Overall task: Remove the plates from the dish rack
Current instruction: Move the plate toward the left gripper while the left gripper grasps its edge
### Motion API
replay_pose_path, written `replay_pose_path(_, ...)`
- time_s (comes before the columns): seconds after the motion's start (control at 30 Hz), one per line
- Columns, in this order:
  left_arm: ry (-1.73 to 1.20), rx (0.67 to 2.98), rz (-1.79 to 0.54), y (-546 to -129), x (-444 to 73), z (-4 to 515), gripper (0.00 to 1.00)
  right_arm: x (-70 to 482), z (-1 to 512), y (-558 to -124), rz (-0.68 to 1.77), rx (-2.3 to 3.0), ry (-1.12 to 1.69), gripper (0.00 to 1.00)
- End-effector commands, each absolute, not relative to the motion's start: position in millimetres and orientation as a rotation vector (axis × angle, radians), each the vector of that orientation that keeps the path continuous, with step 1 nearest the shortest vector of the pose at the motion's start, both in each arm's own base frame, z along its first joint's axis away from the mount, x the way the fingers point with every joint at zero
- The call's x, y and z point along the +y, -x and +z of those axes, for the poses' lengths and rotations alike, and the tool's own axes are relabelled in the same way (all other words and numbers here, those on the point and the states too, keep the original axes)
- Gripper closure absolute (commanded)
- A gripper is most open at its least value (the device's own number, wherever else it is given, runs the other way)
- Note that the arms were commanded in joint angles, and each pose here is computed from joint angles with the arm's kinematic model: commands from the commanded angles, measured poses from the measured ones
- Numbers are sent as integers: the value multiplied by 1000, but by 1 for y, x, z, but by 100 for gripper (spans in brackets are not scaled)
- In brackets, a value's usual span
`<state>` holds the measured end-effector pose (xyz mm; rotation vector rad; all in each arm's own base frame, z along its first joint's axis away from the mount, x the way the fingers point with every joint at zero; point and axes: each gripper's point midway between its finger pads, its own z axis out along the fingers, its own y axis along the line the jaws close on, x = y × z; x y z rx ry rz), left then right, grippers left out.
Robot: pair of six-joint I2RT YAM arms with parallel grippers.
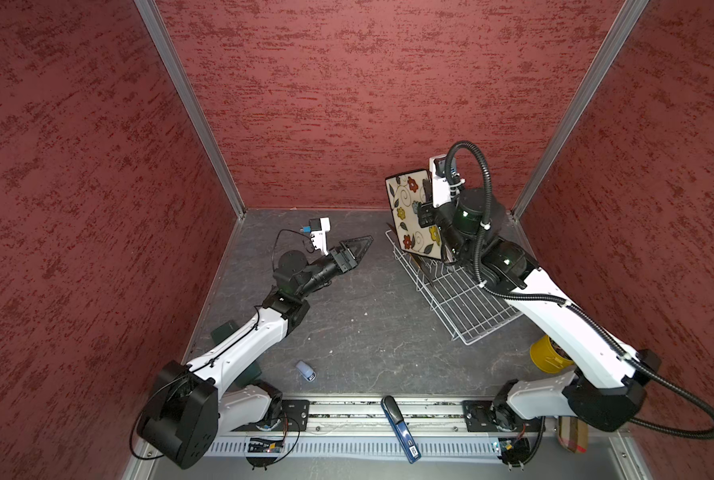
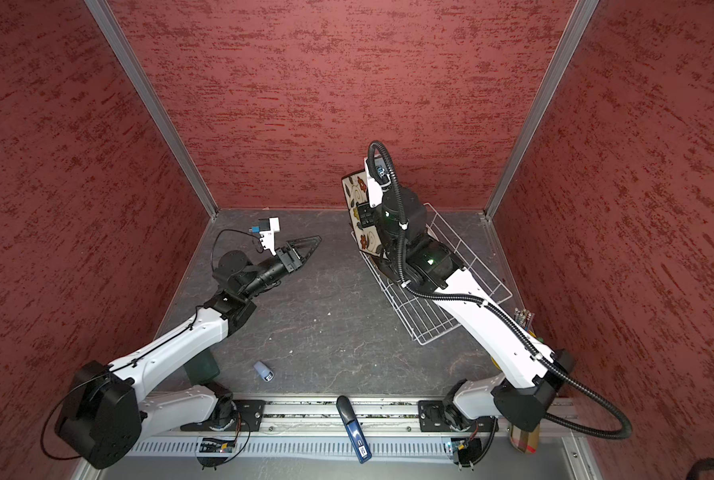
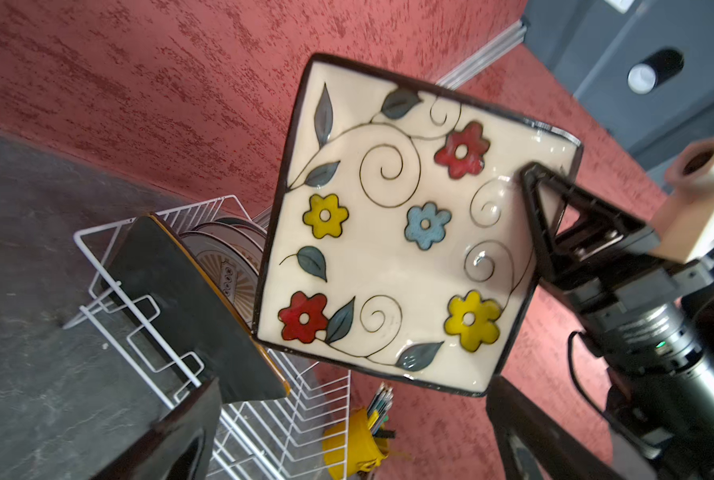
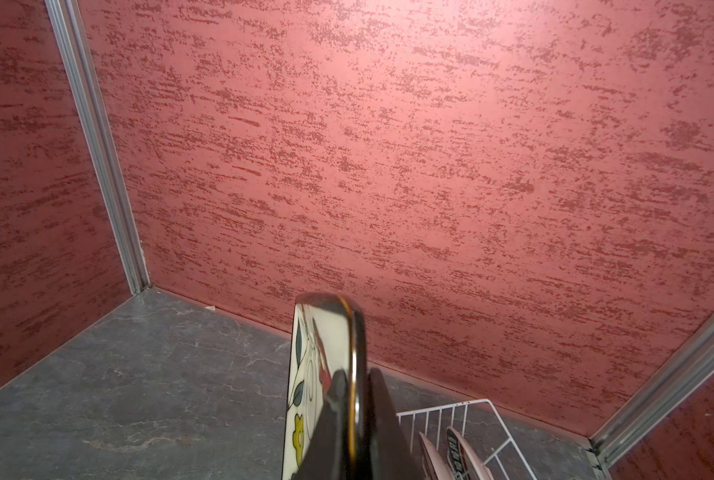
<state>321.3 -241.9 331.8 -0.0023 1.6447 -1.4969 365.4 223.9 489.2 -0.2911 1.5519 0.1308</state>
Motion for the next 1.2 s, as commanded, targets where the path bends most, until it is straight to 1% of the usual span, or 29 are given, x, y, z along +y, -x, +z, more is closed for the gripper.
replay_pose_path(0.0,-240,1527,-1432,-319,-246,351,0,214,567,-339,292,1361,192,100)
replay_pose_path(0.17,-246,1461,-1558,-336,-240,348,0,224,561,-338,349,1390,213,100)
replay_pose_path(0.3,-208,1484,-1624,-351,-238,342,5,232,554,-338,401,1416,225,100)
replay_pose_path(0.5,-243,1490,-1631,-357,-243,332,5,244,546,-340,454,1438,242,100)
replay_pose_path(0.77,-199,1476,-1651,-365,-242,318,6,265,536,-344,562,1470,258,100)
replay_pose_path(1.0,-138,1466,-1631,-368,-231,310,6,266,535,-345,568,1474,260,100)
replay_pose_path(1.17,-85,1503,-1594,-369,-224,295,5,265,534,-345,561,1477,256,100)
